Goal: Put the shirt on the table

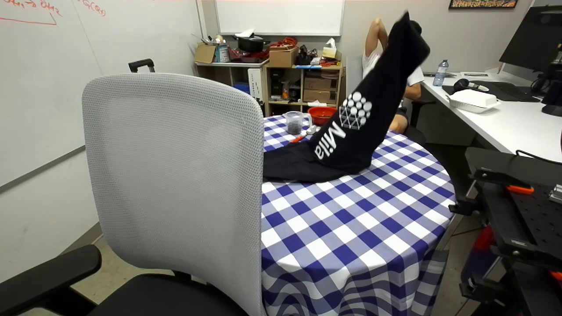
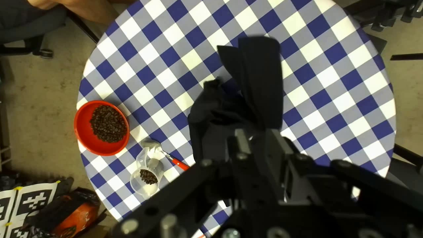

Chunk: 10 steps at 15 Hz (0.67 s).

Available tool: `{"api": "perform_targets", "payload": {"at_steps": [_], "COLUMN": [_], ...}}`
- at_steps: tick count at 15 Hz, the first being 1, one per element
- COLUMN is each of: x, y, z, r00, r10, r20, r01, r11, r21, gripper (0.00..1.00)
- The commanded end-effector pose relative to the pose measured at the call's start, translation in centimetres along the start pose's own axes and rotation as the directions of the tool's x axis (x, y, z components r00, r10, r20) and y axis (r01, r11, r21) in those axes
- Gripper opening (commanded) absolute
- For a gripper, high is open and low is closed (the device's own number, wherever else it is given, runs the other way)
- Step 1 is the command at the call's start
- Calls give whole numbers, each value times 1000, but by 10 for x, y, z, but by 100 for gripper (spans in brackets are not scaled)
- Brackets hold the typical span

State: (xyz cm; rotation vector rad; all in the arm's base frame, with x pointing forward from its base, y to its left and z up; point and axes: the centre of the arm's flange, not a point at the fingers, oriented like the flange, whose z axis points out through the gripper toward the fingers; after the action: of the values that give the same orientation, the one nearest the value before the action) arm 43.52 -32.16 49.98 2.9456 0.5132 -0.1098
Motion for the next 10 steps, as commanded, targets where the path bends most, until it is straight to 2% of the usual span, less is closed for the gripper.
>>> {"api": "perform_targets", "payload": {"at_steps": [1, 5, 7, 8, 9, 10], "x": [-16, -22, -15, -9, 56, 71], "y": [-22, -39, -62, -74, -61, -77], "z": [-12, -30, -40, -42, -16, -13], "r00": [1000, 999, 995, 991, 986, 978], "r10": [-6, -43, -91, -122, -153, -179], "r20": [1, -11, -34, -58, -73, -102], "r01": [6, 42, 89, 118, 149, 176], "r11": [1000, 997, 993, 991, 987, 983], "r21": [-30, -67, -72, -63, -57, -44], "gripper": [55, 83, 97, 100, 100, 100]}}
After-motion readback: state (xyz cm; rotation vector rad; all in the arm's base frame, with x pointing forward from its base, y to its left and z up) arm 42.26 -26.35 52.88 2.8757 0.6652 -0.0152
